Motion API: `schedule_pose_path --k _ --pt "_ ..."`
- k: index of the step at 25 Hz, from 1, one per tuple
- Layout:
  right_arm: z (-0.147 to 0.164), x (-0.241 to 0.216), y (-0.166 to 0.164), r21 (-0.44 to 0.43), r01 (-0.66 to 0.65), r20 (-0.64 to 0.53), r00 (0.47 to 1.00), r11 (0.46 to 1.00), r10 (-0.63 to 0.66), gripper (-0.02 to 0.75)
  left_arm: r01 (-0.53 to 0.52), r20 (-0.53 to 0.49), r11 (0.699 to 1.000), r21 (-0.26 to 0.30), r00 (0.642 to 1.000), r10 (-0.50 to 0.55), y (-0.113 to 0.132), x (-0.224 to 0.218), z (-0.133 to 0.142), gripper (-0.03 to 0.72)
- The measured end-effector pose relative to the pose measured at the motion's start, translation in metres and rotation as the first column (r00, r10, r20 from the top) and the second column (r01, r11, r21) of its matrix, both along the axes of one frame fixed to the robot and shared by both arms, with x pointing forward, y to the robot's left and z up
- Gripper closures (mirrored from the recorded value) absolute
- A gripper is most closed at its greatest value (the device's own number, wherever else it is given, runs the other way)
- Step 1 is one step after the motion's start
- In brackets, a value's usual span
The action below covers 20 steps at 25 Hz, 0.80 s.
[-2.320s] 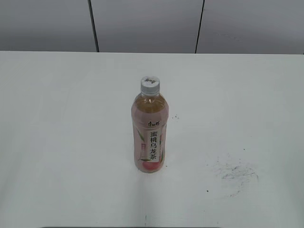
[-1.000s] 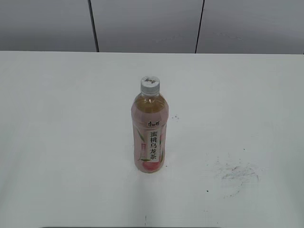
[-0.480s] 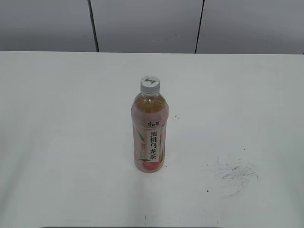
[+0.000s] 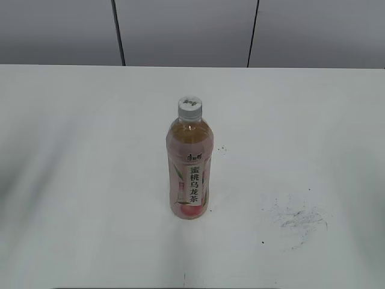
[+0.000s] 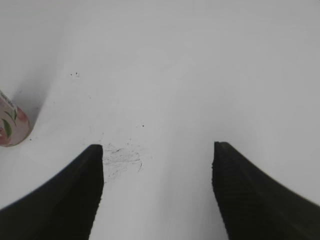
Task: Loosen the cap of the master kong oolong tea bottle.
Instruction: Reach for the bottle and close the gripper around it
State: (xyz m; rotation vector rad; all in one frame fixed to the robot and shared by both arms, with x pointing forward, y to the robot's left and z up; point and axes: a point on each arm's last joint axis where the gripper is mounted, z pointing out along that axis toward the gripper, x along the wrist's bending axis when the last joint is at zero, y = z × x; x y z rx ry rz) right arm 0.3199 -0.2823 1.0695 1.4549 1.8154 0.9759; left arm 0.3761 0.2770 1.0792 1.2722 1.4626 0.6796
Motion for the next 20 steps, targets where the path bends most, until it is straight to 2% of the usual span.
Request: schedule_pose_path --k 2,4,8,11,14,17,20 --pt "-0.002 0.008 0.001 0.001 0.002 -0.016 1.0 1.0 -0.002 0.224 -0.029 -0.026 0.999 0.013 0.999 0.03 0.0 0.022 -0.009 0.293" --pt "-0.002 0.014 0.001 0.002 0.006 -0.015 1.0 1.0 -0.006 0.224 -0.04 -0.07 0.997 0.063 0.997 0.045 0.001 0.043 -0.024 0.293" --pt "-0.002 0.024 0.002 0.005 0.012 -0.001 1.0 1.0 -0.012 0.224 -0.042 -0.038 0.987 0.153 0.998 0.049 -0.002 0.066 -0.037 0.293" --pt "-0.003 0.032 0.003 0.005 0.016 0.0 1.0 1.0 -0.016 0.224 0.028 0.007 0.972 0.233 1.0 -0.031 -0.018 0.078 -0.044 0.293" --pt "-0.004 0.04 0.003 0.006 0.021 0.005 1.0 1.0 -0.021 0.224 0.137 0.03 0.936 0.325 0.988 -0.154 -0.042 0.088 -0.055 0.293" --pt "-0.004 0.047 0.004 0.009 0.026 0.017 1.0 1.0 -0.026 0.224 0.19 -0.002 0.921 0.339 0.98 -0.201 -0.057 0.098 -0.075 0.293" --pt "-0.003 0.052 0.004 0.01 0.029 0.025 0.999 1.0 -0.029 0.224 0.177 -0.013 0.932 0.318 0.983 -0.182 -0.061 0.106 -0.095 0.293"
